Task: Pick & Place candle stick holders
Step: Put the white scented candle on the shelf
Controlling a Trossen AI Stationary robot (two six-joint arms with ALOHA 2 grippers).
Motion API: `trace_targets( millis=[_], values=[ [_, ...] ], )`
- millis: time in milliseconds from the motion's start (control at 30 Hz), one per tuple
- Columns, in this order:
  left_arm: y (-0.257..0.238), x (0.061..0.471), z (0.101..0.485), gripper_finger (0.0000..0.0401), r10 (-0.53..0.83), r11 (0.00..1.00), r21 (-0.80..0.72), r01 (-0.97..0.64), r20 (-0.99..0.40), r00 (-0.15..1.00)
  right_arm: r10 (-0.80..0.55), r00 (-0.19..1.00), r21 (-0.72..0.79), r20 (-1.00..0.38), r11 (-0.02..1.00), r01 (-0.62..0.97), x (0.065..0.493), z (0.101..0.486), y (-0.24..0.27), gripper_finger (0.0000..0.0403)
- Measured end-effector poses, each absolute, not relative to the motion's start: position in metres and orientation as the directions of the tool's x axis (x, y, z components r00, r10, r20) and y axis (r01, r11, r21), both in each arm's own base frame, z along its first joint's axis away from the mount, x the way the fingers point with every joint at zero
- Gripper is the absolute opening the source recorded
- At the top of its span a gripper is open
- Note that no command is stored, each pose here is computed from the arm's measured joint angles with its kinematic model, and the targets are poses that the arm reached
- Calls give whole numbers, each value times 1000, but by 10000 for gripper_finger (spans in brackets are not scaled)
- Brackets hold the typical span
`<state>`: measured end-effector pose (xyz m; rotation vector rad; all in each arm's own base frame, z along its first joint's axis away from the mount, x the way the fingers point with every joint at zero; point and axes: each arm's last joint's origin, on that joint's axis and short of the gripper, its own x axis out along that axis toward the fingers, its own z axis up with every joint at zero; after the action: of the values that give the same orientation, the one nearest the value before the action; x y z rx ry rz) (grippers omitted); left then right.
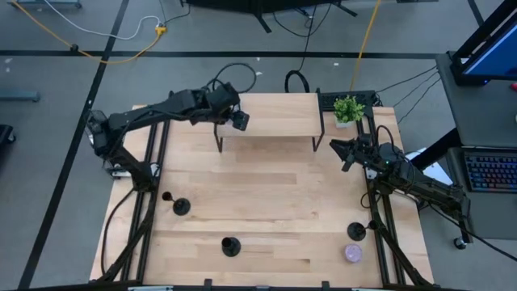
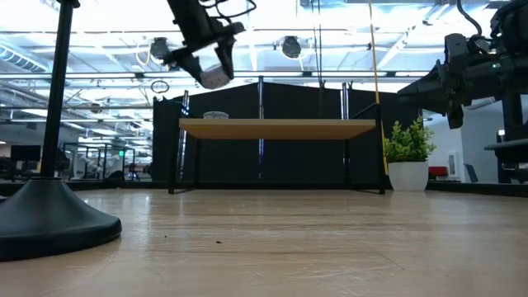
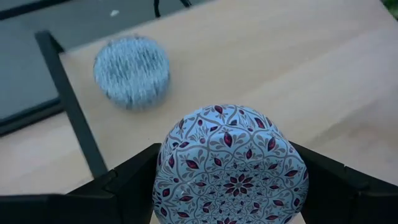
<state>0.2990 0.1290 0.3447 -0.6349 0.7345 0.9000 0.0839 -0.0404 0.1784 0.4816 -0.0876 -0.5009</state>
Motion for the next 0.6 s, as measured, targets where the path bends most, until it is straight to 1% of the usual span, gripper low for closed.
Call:
trace_targets(
  millis=[100, 233, 600],
  values=[
    [142, 297, 334, 299, 445, 468, -128, -874, -821, 359, -482, 876, 464, -34, 768, 441, 84, 178, -40, 89],
    [152, 300, 320, 299, 418, 469, -87, -879, -855, 307, -481, 876, 464, -35, 768, 441, 84, 178, -40, 89],
    [156, 308, 299, 299, 363, 481, -33, -876, -902, 233, -482, 876, 464, -37, 768, 442, 84, 178, -40, 89]
  ],
)
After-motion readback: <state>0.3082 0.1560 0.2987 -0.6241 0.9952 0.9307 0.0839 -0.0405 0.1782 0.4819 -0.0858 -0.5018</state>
